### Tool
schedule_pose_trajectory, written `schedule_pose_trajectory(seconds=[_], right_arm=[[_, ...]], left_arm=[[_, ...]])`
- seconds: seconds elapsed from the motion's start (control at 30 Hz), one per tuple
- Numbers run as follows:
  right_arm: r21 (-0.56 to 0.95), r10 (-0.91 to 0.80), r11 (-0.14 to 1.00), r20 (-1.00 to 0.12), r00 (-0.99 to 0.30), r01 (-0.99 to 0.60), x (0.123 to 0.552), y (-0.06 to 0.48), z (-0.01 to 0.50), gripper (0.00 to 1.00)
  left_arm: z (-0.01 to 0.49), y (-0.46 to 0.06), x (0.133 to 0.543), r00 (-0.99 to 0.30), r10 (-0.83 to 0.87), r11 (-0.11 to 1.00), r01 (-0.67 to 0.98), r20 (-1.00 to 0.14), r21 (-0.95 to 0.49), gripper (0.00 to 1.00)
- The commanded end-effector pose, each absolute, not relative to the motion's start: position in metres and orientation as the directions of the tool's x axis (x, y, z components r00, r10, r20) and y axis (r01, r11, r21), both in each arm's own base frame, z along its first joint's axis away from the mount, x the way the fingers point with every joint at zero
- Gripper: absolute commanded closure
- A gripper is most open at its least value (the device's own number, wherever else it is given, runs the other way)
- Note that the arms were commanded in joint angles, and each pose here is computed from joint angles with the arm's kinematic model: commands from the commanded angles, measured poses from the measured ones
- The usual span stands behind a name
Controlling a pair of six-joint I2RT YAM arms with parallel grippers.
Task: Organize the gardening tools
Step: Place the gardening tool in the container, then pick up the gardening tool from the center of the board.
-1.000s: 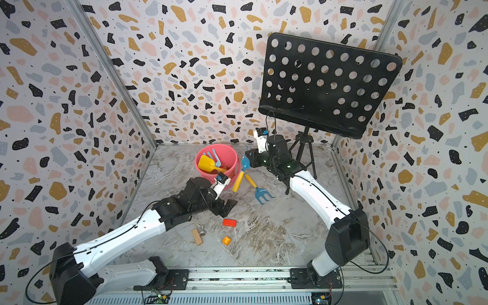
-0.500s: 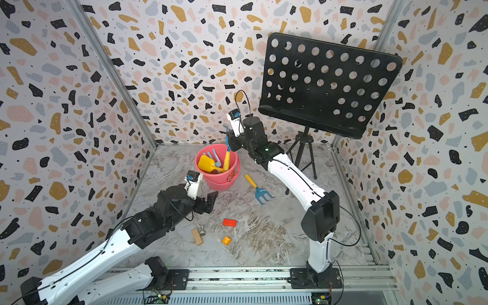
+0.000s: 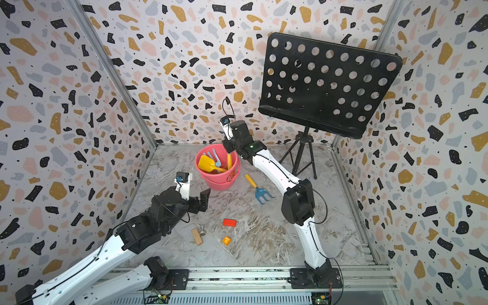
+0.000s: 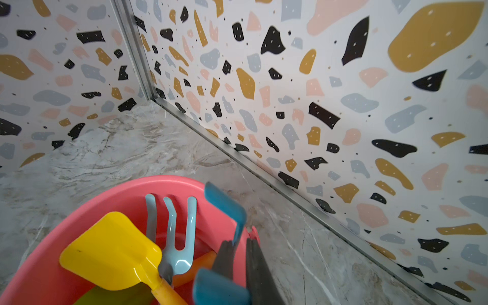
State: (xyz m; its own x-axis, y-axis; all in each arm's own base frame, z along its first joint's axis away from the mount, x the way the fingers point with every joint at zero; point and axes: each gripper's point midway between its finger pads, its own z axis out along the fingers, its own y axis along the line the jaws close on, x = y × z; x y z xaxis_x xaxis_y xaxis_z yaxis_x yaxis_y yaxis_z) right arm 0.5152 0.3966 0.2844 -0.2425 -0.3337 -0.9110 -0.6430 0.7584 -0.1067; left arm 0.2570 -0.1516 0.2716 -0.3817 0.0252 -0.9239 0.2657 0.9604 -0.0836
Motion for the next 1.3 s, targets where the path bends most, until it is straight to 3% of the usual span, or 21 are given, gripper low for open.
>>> schedule_pose_trajectory(seconds=[0.0, 0.13, 0.4, 0.47, 0.9, 1.1, 1.27], right_arm=[[-0.102, -0.325, 0.760, -0.915, -0.240, -0.642, 0.511, 0.397, 0.298, 0.99], [-0.083, -0.333, 0.760, -0.901, -0.277, -0.645, 0.511, 0.398, 0.280, 0.93], [-0.051, -0.320, 0.764, -0.895, -0.309, -0.643, 0.504, 0.394, 0.276, 0.49], [-0.047, -0.314, 0.766, -0.898, -0.309, -0.642, 0.501, 0.392, 0.282, 0.44], [0.114, -0.096, 0.891, -0.899, -0.427, -0.440, 0.461, 0.329, 0.319, 0.33], [0.145, -0.061, 0.933, -0.838, -0.543, -0.328, 0.441, 0.296, 0.288, 0.23], [0.189, -0.009, 0.955, -0.753, -0.658, -0.228, 0.429, 0.270, 0.245, 0.22]], left_arm=[[0.273, -0.147, 0.258, -0.370, -0.003, 0.966, 0.238, -0.929, -0.098, 0.01], [0.274, -0.149, 0.258, -0.371, -0.011, 0.964, 0.241, -0.929, -0.108, 0.00], [0.277, -0.149, 0.258, -0.368, -0.015, 0.964, 0.242, -0.930, -0.112, 0.00], [0.278, -0.149, 0.258, -0.366, -0.016, 0.963, 0.243, -0.930, -0.112, 0.01], [0.279, -0.151, 0.259, -0.367, -0.021, 0.961, 0.248, -0.930, -0.120, 0.00], [0.275, -0.154, 0.259, -0.377, -0.024, 0.959, 0.252, -0.926, -0.127, 0.00], [0.271, -0.155, 0.260, -0.388, -0.028, 0.959, 0.251, -0.921, -0.134, 0.01]])
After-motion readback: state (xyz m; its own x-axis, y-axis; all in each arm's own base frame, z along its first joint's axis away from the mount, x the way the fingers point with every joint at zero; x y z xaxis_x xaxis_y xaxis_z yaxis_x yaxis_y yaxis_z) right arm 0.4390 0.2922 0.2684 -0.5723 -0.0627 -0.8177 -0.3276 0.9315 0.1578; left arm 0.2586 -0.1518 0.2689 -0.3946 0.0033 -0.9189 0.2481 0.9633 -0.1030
